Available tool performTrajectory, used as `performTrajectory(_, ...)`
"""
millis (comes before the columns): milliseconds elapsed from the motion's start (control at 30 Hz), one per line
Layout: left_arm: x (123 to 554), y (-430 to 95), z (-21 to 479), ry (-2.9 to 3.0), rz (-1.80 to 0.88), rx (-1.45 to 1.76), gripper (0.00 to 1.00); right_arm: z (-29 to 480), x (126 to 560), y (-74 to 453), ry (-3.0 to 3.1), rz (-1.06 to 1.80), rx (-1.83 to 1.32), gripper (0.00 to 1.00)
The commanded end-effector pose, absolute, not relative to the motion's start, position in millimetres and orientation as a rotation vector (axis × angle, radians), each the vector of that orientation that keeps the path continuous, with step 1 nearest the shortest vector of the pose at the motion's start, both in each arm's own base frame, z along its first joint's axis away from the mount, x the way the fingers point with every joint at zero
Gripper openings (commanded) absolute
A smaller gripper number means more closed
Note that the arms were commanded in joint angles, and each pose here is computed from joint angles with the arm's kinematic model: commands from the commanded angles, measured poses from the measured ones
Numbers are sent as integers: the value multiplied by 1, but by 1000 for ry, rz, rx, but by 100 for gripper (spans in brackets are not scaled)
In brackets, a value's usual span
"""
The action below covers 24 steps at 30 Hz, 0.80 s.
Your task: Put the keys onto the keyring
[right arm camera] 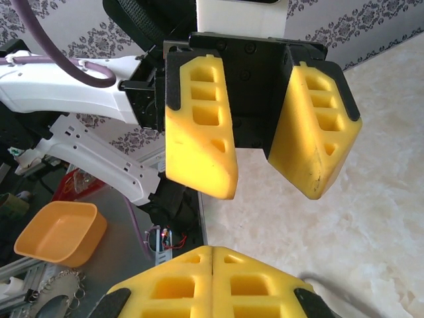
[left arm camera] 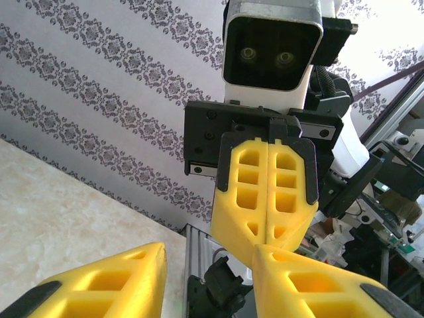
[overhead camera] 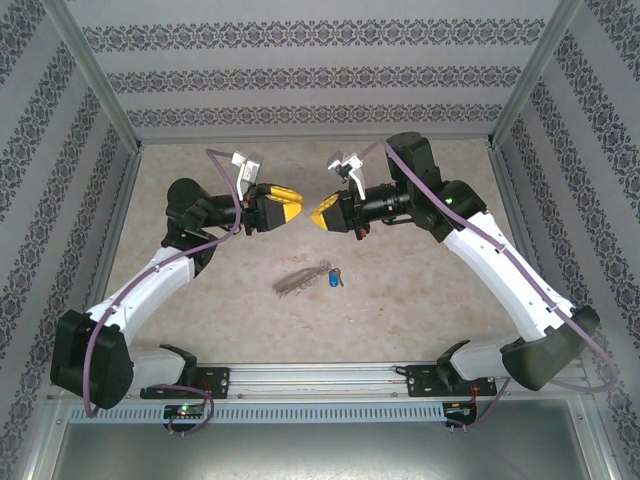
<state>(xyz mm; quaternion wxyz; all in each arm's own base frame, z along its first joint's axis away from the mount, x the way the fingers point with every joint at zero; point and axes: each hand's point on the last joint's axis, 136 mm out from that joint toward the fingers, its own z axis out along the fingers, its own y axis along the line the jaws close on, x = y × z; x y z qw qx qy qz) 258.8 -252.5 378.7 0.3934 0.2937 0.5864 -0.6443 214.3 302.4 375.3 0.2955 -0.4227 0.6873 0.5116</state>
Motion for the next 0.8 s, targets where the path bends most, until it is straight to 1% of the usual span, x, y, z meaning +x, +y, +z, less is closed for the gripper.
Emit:
performTrajectory(0,261,-242,393,1417,-1582,743,37,391,214,299,1769,1353,-1126,0)
performTrajectory(100,281,-235,363,1573,-1520,632,34,371,226,292,1872,1279,-1055,0)
performTrajectory(133,287,-233,354,1626,-1461,607,33,360,234,287,1934,1225,-1011,4)
performTrajectory(167,293,-230,340,1704,-1406,573,34,347,240,282,1999,1185,-968,10)
performTrajectory(233,305,-221,307,1887,-1282,500,35,322,252,272,2137,1129,-878,29)
performTrajectory(300,312,-210,278,2038,-1203,423,35,300,256,266,2243,1099,-820,42)
performTrajectory(333,314,-204,267,2089,-1179,385,35,288,257,264,2295,1085,-797,48)
performTrajectory(367,315,-201,260,2119,-1163,356,36,277,257,261,2344,1067,-772,52)
performTrajectory(400,316,-197,252,2148,-1149,325,36,263,258,257,2404,1037,-744,54)
performTrajectory(500,315,-193,234,2217,-1133,273,37,221,252,246,2583,983,-665,56)
performTrajectory(633,309,-191,203,2340,-1136,213,37,177,235,246,2766,1016,-642,58)
performTrajectory(767,292,-191,184,2445,-1145,192,37,159,218,248,2873,1004,-719,58)
